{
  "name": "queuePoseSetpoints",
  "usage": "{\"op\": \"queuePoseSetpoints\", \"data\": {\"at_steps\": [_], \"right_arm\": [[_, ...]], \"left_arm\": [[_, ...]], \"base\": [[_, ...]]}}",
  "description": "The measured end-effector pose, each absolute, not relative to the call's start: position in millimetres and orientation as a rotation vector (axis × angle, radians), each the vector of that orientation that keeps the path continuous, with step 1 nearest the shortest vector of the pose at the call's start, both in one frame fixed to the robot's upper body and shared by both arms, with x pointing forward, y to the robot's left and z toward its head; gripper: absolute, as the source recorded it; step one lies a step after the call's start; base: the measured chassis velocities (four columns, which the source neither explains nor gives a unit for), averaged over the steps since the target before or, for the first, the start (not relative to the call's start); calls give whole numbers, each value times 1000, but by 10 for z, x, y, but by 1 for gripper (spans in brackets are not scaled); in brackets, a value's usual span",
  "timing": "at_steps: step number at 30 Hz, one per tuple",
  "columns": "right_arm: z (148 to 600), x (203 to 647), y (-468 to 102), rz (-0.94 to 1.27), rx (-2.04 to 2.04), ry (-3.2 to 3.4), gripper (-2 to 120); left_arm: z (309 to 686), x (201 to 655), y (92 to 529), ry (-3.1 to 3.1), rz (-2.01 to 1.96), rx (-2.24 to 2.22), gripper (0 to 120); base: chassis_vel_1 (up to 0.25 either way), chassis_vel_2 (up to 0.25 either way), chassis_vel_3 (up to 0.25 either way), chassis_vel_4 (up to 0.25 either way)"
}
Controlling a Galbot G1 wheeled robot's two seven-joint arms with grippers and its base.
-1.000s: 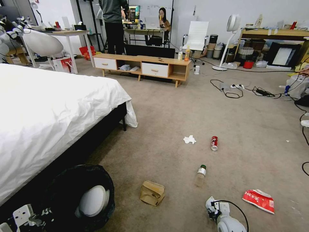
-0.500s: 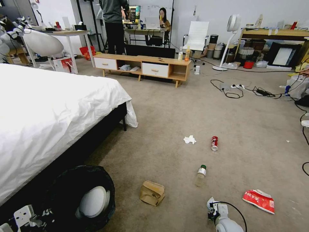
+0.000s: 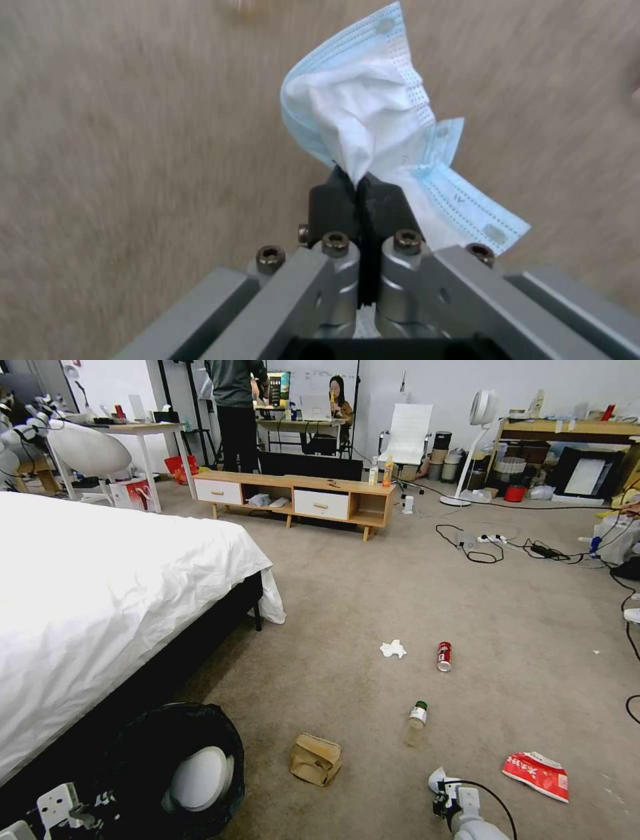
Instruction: Pick up the trash bin and place the garbage on the floor into it.
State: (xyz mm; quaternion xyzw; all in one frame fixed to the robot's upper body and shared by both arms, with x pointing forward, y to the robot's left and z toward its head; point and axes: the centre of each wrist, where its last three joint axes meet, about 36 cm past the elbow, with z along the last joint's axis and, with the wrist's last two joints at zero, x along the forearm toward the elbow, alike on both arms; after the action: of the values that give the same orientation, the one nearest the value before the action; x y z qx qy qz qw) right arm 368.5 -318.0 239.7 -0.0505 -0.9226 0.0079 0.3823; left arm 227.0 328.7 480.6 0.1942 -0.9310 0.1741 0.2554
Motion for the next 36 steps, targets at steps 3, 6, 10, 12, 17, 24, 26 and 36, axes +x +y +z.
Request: {"op": "queuePoseSetpoints", "data": {"at_steps": [3,6,10,12,17,24,26,36], "right_arm": [[2606,3696,-3230,28,-114,-2417,0],[3031,3737,-3247,32,-71,-2516,0],[3591,3740,-3136,32,20,-2633,0],[3787,3726,-3072,29,59,-2671,0],[4443,3603,-2711,-9,252,-2810,0],[5037,3457,-2309,-141,523,-2893,0],[5258,3437,-2202,-227,678,-2891,0],[5604,3542,-1888,-471,1141,-2709,0]], "left_arm": [[4830,2275,3271,-2536,482,514,2],[4861,2283,3254,-2544,497,502,2],[4883,2295,3238,-2551,509,491,2],[4897,2301,3237,-2554,516,489,2],[4936,2304,3232,-2563,521,476,2],[4961,2306,3200,-2568,508,452,2],[4965,2307,3183,-2568,502,441,2],[4924,2340,3107,-2560,495,421,2]], "base": [[0,0,0,0],[0,0,0,0],[0,0,0,0],[0,0,0,0],[0,0,0,0],[0,0,0,0],[0,0,0,0],[0,0,0,0]]}}
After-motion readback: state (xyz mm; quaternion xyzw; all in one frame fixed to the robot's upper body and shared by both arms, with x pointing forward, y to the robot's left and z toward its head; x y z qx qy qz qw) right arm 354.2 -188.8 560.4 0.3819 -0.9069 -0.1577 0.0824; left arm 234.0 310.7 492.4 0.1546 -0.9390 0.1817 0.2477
